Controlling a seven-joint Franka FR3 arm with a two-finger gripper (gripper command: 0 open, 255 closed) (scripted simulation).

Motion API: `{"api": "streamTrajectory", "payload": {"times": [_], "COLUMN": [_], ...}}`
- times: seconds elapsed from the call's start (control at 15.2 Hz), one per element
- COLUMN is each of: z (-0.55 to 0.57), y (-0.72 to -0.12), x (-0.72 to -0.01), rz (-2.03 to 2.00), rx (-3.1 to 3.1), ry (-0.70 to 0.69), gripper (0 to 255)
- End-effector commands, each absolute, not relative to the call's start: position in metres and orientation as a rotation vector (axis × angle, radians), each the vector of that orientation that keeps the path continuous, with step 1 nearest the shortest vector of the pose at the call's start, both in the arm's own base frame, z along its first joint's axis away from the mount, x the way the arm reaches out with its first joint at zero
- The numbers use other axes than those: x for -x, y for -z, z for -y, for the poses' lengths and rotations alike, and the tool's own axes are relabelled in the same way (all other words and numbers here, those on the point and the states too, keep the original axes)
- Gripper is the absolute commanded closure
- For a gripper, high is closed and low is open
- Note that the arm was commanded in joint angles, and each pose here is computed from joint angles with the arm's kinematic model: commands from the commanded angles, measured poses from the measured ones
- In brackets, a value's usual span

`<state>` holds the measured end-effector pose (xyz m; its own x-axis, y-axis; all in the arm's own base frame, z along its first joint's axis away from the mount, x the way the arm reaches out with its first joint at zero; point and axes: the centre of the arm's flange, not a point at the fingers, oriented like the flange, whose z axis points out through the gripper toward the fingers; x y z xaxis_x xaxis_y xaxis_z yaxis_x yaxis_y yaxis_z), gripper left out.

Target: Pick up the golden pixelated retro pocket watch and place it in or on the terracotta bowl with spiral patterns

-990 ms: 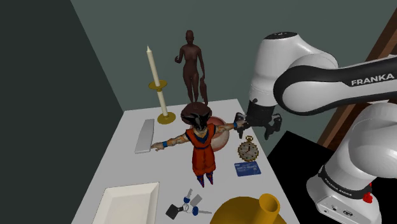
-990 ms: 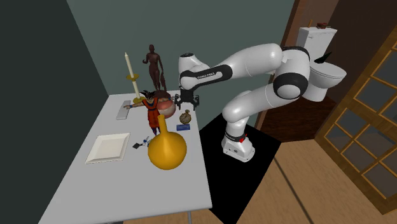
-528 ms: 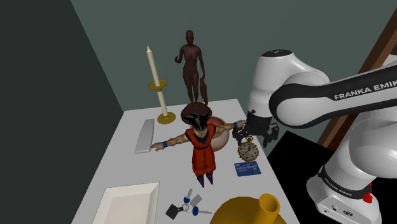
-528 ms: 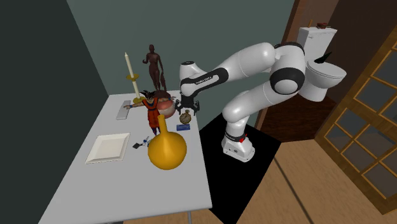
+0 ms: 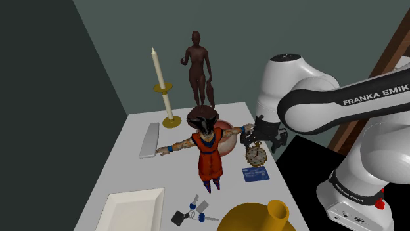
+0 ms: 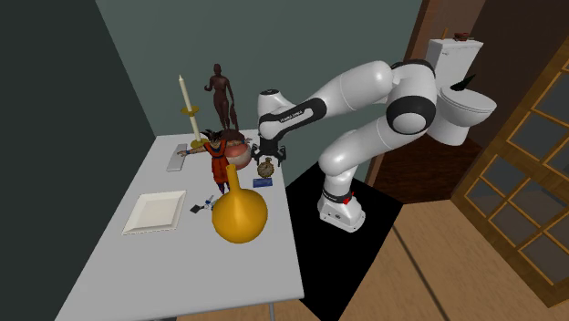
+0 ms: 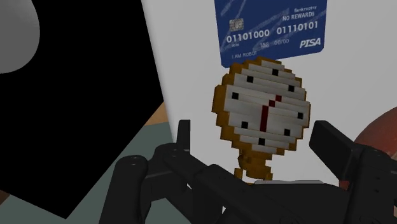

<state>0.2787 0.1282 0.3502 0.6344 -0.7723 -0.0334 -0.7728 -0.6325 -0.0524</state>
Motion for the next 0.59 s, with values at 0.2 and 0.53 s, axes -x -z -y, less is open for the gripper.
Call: {"api": "streamTrajectory", "payload": {"times": [0.2,0.53], "z": [-0.1292,-0.1297], "y": [-0.3506,-0.3491], "x": [-0.2790,-0.2797], "rz": [-1.317,-1.318], "rx": [2.784,2.784], "ry": [-0.012,-0.012], "gripper": [255,255]}}
